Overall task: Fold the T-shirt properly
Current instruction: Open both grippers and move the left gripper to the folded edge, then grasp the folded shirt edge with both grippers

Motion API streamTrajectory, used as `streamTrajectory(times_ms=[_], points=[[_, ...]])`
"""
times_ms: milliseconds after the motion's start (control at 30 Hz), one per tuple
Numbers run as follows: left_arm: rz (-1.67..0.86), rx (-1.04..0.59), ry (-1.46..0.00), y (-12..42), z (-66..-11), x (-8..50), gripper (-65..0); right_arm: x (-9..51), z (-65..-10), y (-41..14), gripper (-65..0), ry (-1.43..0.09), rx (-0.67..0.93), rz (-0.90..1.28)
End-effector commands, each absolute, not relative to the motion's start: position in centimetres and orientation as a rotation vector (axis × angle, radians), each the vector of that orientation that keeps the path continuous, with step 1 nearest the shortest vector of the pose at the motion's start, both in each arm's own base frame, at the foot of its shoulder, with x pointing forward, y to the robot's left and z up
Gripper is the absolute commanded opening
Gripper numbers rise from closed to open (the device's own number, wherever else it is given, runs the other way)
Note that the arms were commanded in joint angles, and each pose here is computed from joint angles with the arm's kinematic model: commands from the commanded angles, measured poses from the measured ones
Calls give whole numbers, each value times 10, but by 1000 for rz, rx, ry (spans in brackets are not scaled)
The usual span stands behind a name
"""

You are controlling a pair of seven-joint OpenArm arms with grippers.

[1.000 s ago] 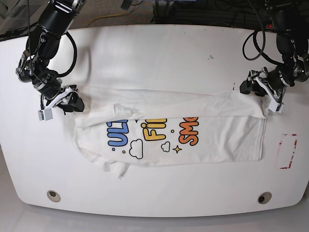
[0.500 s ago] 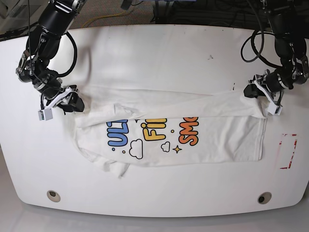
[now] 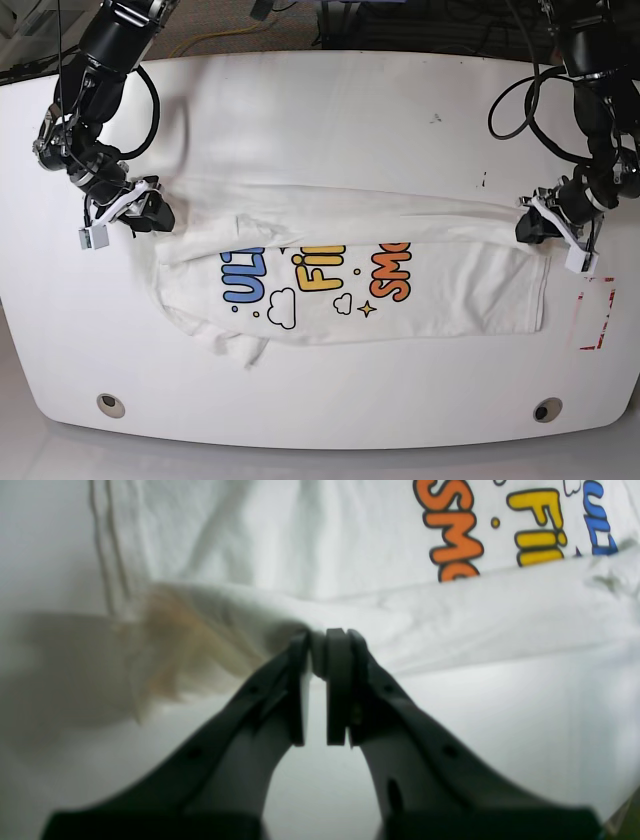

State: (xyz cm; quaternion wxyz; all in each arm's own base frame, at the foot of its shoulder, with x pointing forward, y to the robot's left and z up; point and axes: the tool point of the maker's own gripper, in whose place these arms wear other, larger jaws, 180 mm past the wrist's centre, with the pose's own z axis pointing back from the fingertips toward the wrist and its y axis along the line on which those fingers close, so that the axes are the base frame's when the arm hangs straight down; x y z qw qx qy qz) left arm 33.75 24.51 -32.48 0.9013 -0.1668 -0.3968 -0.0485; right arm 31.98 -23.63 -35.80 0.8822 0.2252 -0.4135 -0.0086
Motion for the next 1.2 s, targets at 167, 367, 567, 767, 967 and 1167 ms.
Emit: streamTrajectory(times_ms=[167, 367, 567, 767, 967, 1167], points=[[-113, -240, -945, 267, -280, 383, -607, 331, -339, -242, -374, -930, 466, -3], [-88, -139, -923, 291, -279, 404, -600, 331, -339, -242, -374, -930, 466, -3], [-83, -119, -927, 298, -273, 412, -260, 330, -339, -241, -374, -931, 466, 4], [-138, -76, -967, 292, -258, 402, -53, 331, -337, -241, -374, -935, 465, 7], [-278, -46, -929, 269, -272, 372, -64, 330, -337, -242, -368, -928, 461, 3], [-313, -43, -868, 271, -301, 346, -65, 316, -342, -268, -366, -885, 422, -62]])
